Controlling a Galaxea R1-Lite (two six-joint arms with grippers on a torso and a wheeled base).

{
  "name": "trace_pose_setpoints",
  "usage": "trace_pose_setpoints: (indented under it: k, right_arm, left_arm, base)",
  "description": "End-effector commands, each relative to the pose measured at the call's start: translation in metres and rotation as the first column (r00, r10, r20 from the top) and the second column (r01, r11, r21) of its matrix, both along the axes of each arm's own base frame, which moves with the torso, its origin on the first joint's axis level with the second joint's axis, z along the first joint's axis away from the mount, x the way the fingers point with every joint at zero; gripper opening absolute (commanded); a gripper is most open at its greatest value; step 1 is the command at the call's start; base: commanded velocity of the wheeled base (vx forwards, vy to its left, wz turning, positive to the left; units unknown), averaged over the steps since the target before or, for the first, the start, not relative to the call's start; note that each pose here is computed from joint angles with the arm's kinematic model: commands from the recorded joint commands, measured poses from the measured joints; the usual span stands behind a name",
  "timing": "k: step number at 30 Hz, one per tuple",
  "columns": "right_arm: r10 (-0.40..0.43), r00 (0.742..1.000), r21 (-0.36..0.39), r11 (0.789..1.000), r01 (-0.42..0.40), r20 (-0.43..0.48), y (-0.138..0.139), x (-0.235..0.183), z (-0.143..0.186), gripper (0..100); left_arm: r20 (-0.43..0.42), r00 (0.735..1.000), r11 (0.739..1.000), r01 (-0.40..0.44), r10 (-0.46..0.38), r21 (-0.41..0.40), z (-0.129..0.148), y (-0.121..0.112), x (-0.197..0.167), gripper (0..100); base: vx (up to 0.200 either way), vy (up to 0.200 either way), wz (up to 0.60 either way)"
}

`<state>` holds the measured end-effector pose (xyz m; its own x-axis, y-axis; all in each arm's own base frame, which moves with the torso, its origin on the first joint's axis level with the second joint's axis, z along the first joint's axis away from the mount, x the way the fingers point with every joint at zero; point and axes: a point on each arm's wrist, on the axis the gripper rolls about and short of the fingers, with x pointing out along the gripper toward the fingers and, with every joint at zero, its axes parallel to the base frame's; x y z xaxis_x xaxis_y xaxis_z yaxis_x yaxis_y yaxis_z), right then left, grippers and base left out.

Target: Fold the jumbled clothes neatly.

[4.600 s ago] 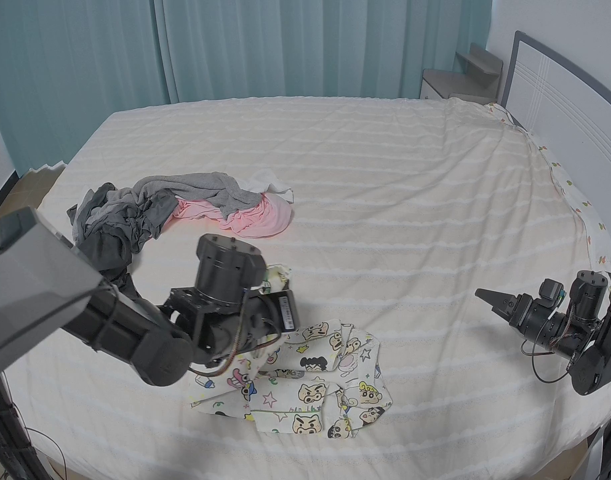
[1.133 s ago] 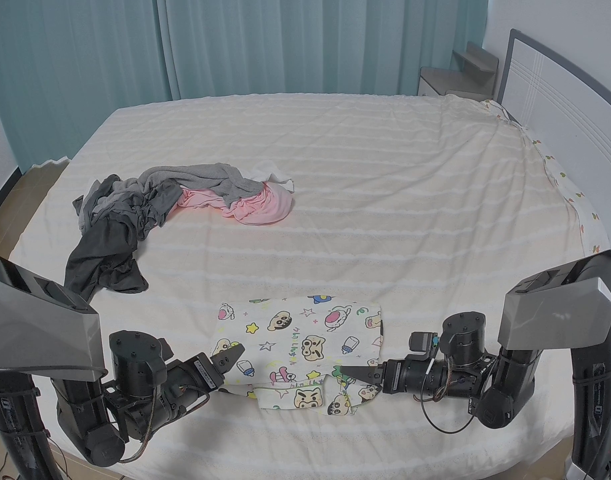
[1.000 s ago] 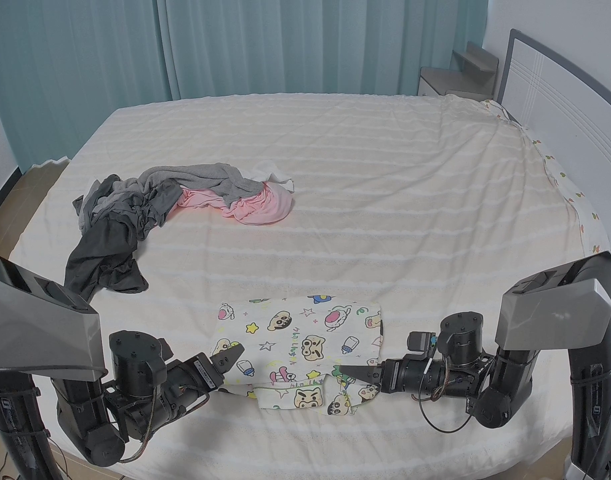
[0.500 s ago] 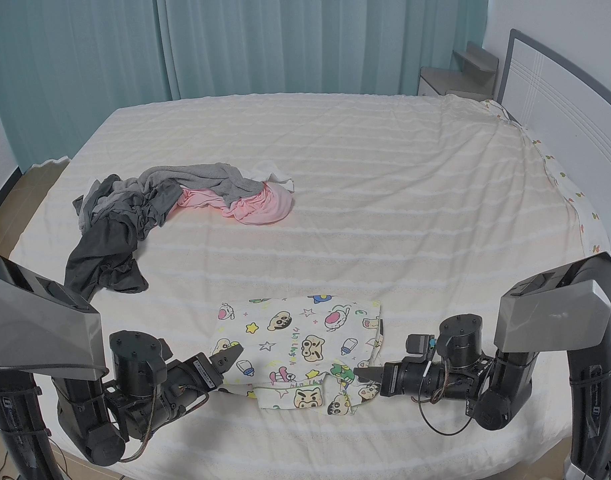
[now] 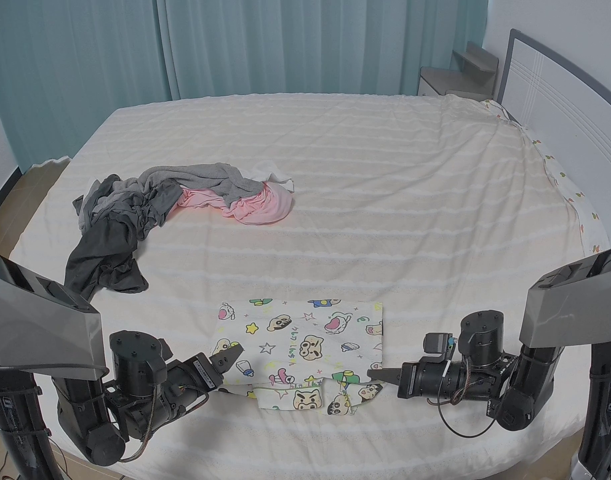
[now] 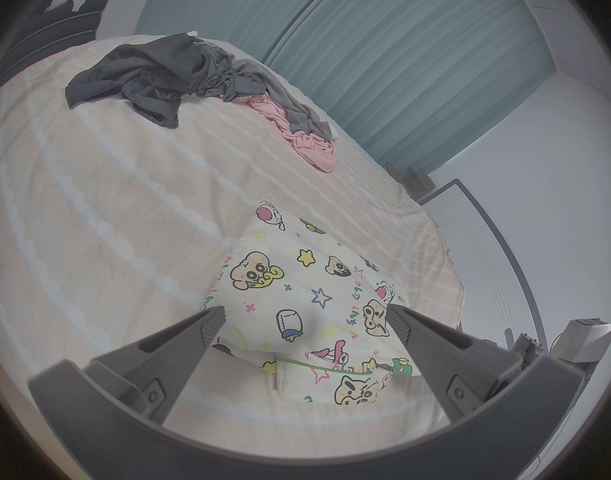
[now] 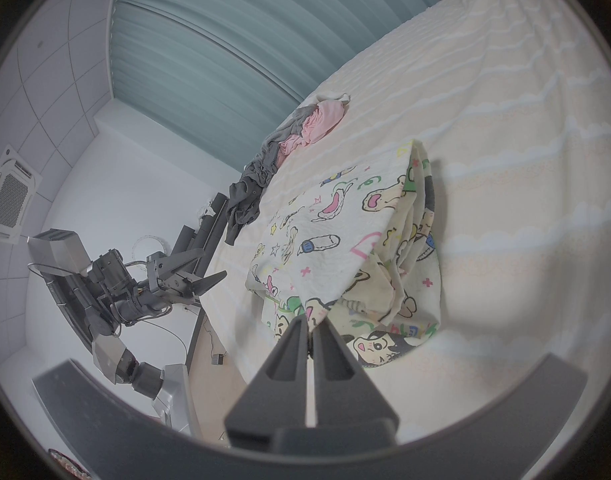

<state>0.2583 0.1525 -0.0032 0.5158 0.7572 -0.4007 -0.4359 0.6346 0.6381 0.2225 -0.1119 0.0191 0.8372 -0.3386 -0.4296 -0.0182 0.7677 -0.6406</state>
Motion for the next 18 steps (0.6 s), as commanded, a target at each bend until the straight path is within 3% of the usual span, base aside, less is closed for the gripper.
trace_pose_setpoints:
  k: [1,13,18]
  right_arm:
    - [-0.001,1.0,0.012,1.0,0.001,0.013,-0.003,-0.001,0.009,0]
    - [0.024,0.998,-0.003,1.0,-0.024,-0.063,-0.016,-0.018,0.009,0]
    - [0.027,0.993,-0.03,0.999,-0.031,-0.116,-0.016,-0.02,-0.007,0]
  left_arm:
    - [0.016,1.0,1.0,-0.002,0.002,-0.008,0.001,0.0,0.001,100]
    - [0.017,1.0,1.0,-0.005,0.005,-0.009,0.001,0.0,0.002,100]
    - [0.018,1.0,1.0,-0.005,0.005,-0.01,0.002,0.0,0.002,100]
  base:
    - [0.0,0.0,0.0]
    - [0.0,0.0,0.0]
    - [0.0,0.0,0.0]
